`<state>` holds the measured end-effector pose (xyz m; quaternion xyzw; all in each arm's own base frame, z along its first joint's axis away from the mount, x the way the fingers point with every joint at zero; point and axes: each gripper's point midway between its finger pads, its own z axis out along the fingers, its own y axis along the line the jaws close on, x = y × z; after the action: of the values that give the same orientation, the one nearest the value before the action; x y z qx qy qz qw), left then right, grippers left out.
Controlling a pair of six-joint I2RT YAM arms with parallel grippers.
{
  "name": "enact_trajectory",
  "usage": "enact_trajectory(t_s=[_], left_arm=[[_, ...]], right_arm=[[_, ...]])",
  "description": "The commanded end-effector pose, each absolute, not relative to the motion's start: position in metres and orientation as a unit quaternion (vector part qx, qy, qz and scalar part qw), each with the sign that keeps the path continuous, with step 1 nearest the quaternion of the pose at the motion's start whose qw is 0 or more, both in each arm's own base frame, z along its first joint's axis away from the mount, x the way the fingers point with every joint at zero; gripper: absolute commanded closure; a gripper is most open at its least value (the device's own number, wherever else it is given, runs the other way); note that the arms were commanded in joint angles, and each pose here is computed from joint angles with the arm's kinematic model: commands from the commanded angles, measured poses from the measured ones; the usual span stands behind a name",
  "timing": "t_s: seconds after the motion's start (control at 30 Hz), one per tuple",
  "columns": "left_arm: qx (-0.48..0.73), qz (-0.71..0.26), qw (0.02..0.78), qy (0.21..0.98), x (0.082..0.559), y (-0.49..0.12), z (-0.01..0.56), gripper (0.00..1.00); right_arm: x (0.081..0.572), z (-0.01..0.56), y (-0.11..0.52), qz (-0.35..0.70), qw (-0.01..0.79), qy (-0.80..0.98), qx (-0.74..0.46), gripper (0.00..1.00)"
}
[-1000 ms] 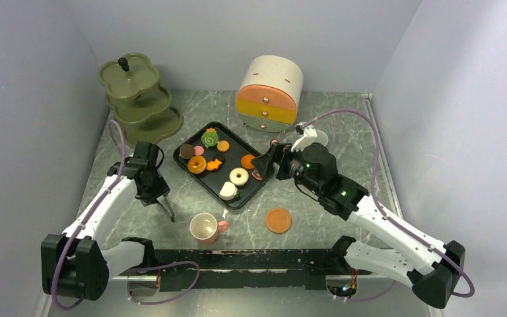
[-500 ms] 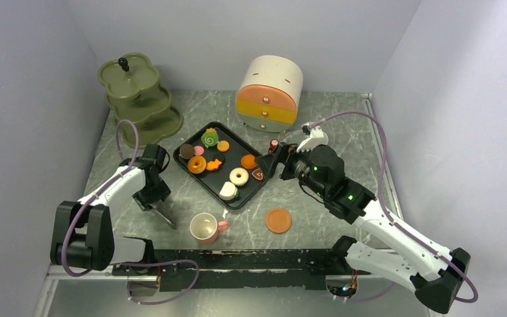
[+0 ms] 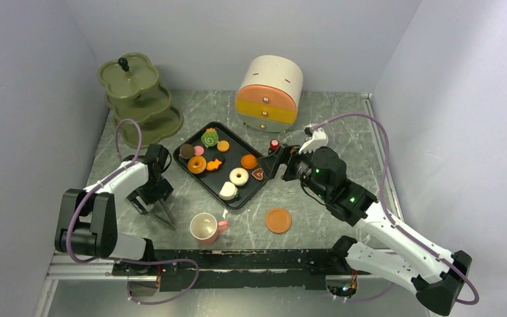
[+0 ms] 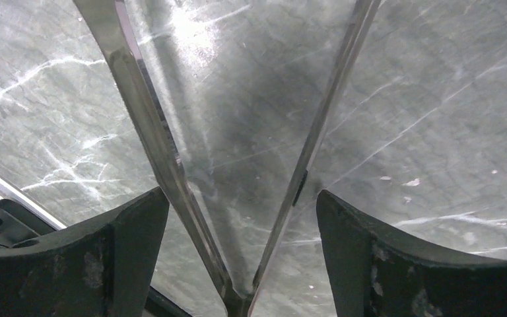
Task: Serve the afternoon tea
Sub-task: Pick up the clamp from the center of the board.
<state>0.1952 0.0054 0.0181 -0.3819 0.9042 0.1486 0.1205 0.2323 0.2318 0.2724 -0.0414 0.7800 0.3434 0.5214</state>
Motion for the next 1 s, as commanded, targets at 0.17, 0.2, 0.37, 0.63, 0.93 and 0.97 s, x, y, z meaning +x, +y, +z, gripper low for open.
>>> enact_trajectory(t_s=[0.17, 0.2, 0.37, 0.63, 0.93, 0.97], left_arm=[[-0.412, 0.142, 0.147, 0.888, 0.205, 0.005, 0.019, 0.17], [-0.414, 0.136, 0.151, 0.887, 0.205, 0.004, 0.018, 0.19], [-0.428, 0.110, 0.161, 0.882, 0.203, 0.008, 0.009, 0.21], [-0.427, 0.106, 0.154, 0.885, 0.199, 0.017, -0.001, 0.22], [-0.431, 0.097, 0.176, 0.879, 0.204, 0.018, -0.002, 0.33], [-0.434, 0.099, 0.180, 0.877, 0.204, 0.019, 0.000, 0.34]], right_arm=[[0.232, 0.274, 0.225, 0.338, 0.532, 0.775, -0.039, 0.04], [0.232, 0.274, 0.225, 0.339, 0.532, 0.775, -0.040, 0.04], [0.231, 0.272, 0.225, 0.337, 0.529, 0.778, -0.041, 0.04], [0.230, 0.272, 0.222, 0.335, 0.532, 0.777, -0.036, 0.04], [0.230, 0.269, 0.227, 0.341, 0.520, 0.782, -0.041, 0.04], [0.230, 0.266, 0.227, 0.338, 0.517, 0.785, -0.042, 0.04]])
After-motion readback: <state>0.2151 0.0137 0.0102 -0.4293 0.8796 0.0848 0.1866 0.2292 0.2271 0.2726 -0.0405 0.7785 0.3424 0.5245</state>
